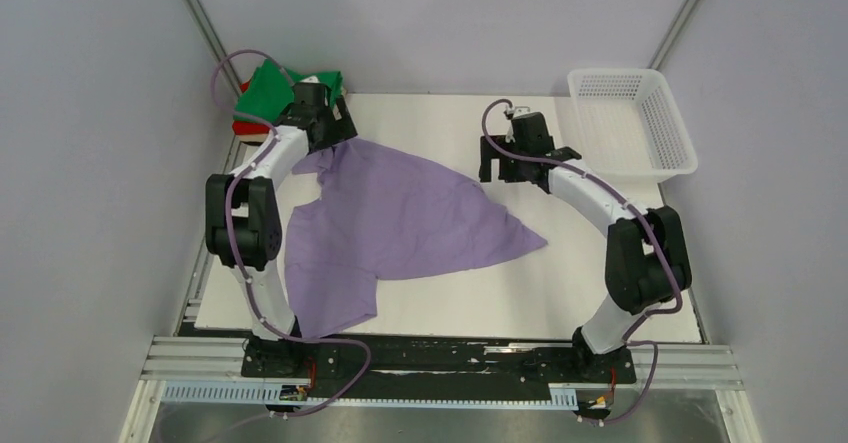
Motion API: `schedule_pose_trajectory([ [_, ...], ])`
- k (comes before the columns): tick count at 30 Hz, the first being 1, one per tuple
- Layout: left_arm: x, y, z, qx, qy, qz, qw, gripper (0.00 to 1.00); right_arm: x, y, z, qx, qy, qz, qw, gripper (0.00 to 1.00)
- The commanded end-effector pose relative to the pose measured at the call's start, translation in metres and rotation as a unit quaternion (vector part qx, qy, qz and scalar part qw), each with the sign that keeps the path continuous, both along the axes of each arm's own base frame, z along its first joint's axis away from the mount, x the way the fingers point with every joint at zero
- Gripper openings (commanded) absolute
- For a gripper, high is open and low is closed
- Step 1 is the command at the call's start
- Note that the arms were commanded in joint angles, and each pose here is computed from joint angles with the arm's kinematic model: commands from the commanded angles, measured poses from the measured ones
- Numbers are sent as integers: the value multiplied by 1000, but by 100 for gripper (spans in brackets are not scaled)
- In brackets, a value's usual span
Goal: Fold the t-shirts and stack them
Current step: Flatten out the tshirt
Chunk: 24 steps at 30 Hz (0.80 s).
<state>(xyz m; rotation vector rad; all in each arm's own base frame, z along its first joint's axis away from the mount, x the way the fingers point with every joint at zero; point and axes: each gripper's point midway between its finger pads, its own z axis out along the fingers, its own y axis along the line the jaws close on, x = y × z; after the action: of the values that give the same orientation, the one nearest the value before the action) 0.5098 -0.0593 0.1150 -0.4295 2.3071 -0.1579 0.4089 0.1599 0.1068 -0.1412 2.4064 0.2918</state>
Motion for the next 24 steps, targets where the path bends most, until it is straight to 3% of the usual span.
schedule_pose_trajectory([
  [1,-2,-15,91,-49,-91,-21,994,100,13,-17,70,22,-89,-74,993,100],
  [4,-37,-29,92,-78,-79,-47,993,100,-6,-13,71,60,-82,-81,992,100],
  [10,-124,-68,60,-107,-38,-92,989,100,-57,36,38,158,11,39,987,100],
  [16,-199,-97,5,-164,40,-141,976,100,-91,42,-8,168,65,36,983,100],
  [24,-211,-104,-57,-183,107,-131,968,100,-90,7,-77,110,123,-85,983,100],
])
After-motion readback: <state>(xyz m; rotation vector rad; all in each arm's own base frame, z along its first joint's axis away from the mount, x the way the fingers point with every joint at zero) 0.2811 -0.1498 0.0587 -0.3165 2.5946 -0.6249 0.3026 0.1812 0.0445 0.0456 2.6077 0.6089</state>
